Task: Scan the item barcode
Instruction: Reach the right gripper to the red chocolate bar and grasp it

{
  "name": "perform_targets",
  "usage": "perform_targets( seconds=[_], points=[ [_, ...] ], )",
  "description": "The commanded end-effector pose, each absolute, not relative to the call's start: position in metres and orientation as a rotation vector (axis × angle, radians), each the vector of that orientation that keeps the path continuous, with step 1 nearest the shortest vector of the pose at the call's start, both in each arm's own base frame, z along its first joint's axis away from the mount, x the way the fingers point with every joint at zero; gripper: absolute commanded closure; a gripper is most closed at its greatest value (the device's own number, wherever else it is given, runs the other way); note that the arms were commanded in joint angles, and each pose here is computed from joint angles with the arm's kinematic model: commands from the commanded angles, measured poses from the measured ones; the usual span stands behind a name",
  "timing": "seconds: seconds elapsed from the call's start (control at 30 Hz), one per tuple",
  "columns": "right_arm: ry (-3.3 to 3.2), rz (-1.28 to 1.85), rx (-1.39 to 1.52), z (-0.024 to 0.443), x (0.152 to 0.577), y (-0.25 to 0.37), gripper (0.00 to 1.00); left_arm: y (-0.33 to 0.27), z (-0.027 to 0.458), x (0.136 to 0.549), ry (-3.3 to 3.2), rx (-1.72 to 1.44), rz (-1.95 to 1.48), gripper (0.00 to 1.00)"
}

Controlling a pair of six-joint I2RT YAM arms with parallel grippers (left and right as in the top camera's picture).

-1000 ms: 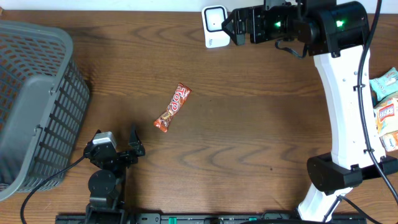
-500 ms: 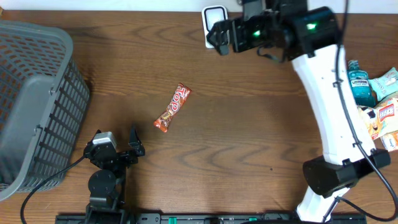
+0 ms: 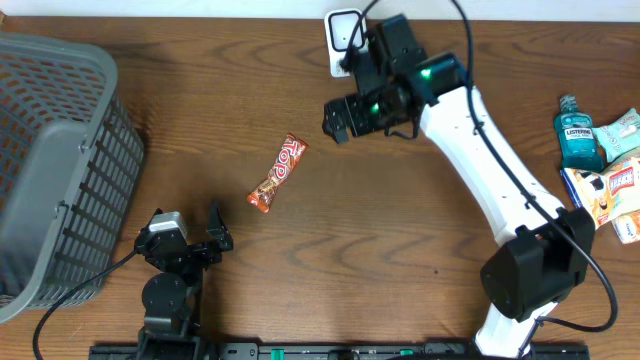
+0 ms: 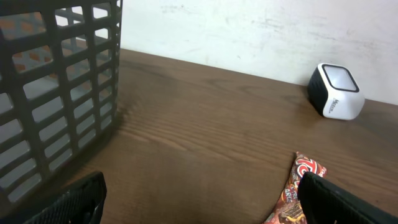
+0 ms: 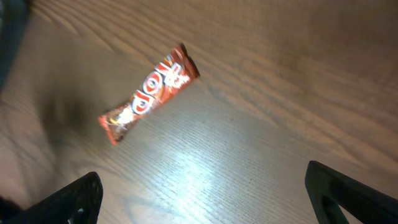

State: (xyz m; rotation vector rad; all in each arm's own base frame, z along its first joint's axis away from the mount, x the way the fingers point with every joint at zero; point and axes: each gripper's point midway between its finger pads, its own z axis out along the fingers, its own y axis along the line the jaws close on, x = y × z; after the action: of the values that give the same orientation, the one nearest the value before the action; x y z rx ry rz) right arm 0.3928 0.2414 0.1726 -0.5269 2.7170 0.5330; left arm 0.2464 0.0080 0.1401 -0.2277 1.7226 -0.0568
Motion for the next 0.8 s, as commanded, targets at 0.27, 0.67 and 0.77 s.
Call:
perform_targets(
  seconds=[0.27,0.67,0.77],
  points=[
    [2.778,0.534,-0.566,0.138,0.364,0.257,0.01,0.012,0.122,0.244,1.773,-0.25,-0.035,0.02],
    [2.767,0.544,-0.593,0.139,0.36,0.268,0.01,0.012,0.122,0.244,1.773,-0.25,-0.035,0.02],
    [2.767,0.545,-0.597,0.139,0.359,0.269,0.01,0.012,0.122,0.244,1.773,-0.25,-0.035,0.02]
  ],
)
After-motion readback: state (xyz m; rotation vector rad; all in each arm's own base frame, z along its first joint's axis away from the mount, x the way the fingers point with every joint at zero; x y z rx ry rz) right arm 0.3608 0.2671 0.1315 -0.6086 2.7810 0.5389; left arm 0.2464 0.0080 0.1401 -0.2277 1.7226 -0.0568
